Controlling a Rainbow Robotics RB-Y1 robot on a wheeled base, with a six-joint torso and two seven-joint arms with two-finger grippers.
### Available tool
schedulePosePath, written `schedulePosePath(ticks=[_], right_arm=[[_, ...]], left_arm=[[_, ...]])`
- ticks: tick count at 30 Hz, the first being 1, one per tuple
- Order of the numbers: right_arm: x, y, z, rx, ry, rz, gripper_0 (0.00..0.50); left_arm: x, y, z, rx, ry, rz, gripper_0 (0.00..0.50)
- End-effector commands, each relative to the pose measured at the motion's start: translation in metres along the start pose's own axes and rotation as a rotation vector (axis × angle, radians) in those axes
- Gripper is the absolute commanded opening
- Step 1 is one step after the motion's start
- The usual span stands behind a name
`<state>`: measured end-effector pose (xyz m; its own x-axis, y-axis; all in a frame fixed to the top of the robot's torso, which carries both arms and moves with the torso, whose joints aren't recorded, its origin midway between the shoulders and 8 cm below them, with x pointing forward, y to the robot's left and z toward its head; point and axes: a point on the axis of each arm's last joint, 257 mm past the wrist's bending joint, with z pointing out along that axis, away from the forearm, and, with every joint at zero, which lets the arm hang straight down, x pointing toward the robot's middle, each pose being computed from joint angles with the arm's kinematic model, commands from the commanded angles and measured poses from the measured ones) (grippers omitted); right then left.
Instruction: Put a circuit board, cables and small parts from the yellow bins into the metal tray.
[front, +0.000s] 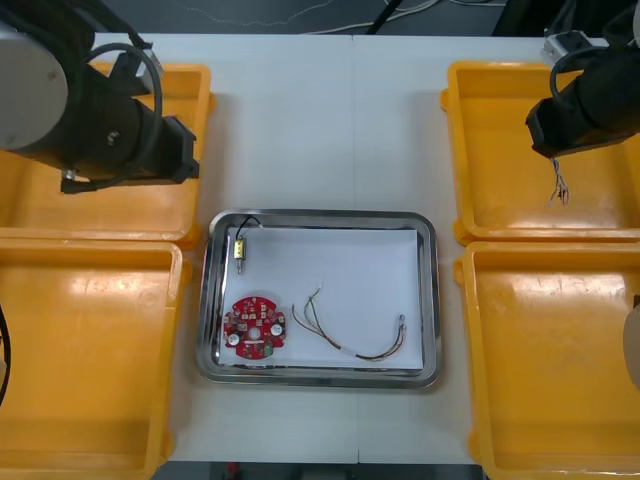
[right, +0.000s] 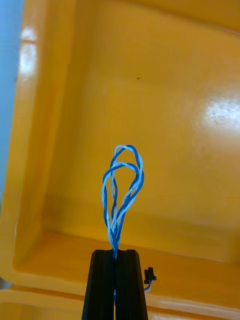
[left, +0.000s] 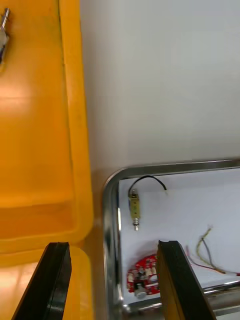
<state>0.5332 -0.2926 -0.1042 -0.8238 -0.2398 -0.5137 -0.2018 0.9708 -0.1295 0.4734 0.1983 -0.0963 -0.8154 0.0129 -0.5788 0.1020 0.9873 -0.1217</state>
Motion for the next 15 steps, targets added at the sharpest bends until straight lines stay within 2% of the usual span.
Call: schedulePosePath(ticks=[1,5,10,15], right_arm=[[0.004,0.014,-0.006,0.044,-0.018,-0.129,0.0],[0.009,0.03,-0.006,0.045,-0.029,-0.193,0.0],[0.014,0.06,-0.006,0.002,-0.039,-0.275,0.0],[0.02,0.087,-0.006,-0.003,-0.045,-0.373,0.0]], left_arm=[[-0.039,0.033,-0.02,-0.046,-0.043,0.075,0.5],[-0.053,0.055,-0.015,-0.075,-0.024,0.092,0.5],[-0.073,0.075,-0.006,-0.103,-0.037,0.107,0.5],[-0.085,0.092,0.002,-0.131,-0.044,0.124,0.5]])
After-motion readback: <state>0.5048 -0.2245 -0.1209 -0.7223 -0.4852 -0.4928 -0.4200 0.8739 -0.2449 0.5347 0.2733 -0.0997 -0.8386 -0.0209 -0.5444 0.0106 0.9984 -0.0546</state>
